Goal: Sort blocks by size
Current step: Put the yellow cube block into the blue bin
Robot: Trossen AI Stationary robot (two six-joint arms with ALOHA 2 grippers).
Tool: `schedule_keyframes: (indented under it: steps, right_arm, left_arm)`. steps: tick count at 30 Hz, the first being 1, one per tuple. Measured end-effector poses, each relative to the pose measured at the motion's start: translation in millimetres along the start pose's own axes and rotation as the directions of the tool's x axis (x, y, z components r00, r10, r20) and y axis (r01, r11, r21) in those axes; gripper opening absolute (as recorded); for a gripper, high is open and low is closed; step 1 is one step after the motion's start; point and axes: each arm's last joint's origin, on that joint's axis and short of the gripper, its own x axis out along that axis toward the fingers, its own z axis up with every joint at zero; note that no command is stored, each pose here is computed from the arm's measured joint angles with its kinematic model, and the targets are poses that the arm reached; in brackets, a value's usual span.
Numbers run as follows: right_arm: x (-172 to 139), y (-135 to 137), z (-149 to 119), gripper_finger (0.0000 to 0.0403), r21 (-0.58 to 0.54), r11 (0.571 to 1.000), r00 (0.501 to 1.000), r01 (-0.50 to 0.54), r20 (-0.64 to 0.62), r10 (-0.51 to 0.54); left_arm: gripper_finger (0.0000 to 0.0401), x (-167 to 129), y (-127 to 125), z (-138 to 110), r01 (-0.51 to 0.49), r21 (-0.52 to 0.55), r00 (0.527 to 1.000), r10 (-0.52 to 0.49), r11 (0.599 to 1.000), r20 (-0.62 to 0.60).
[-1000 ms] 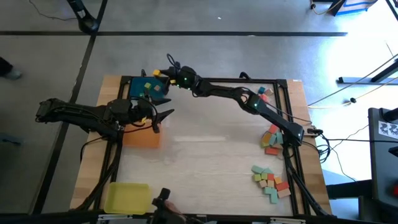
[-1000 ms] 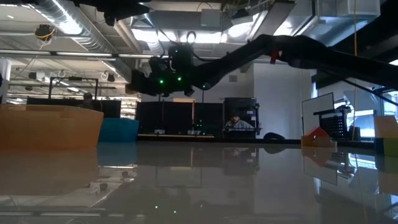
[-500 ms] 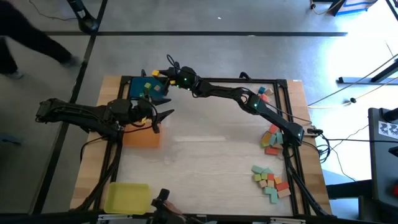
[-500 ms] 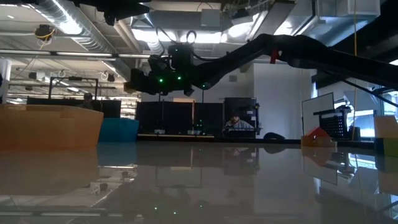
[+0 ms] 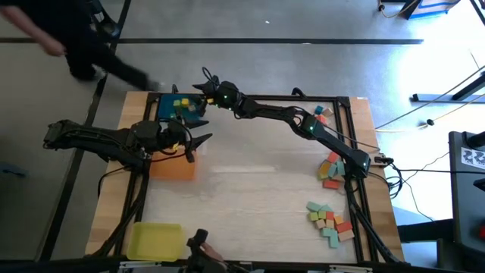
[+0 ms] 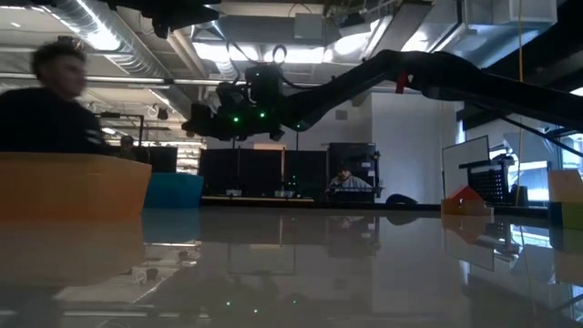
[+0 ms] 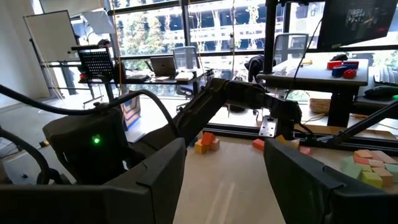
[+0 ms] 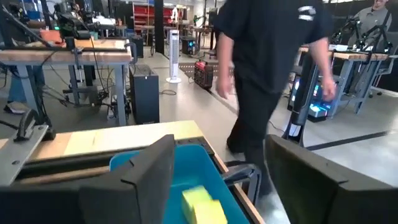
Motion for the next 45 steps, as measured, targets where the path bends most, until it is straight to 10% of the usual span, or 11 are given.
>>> schedule_keyframes:
  steps: [6,12,22,36,45]
  right_arm:
    - [-5.9,-1.3,28.0,0.0244,-0.027,1.000,0.999,-0.004,-0.041,0.003]
    - [-39.2,-10.4,112.7,0.0241,-0.206,0.977,0.978,0.063,-0.180,-0.101]
    - [-137.6,-46.3,212.4,0.0240,-0.420,0.884,0.790,0.205,-0.462,-0.403]
    - [-270.7,-75.5,236.9,0.0240,-0.281,0.896,0.271,0.344,-0.884,-0.381]
    - [-279.0,-104.7,189.5,0.0240,-0.219,0.904,0.092,0.368,-0.959,-0.270]
  left_arm:
    - [0.0205,0.0,-0.1,0.0,0.000,-0.010,1.000,0.000,1.000,0.000]
    - [0.0205,-0.2,-0.5,0.1,0.003,-0.013,1.000,-0.003,1.000,0.001]
    - [0.0205,-0.2,-0.5,0.0,0.003,-0.011,1.000,-0.003,1.000,0.000]
    - [0.0205,-0.2,-0.6,-2.4,0.004,0.006,1.000,-0.004,1.000,-0.023]
    - [0.0205,-0.2,-0.7,-3.3,0.005,0.013,0.999,-0.005,1.000,-0.032]
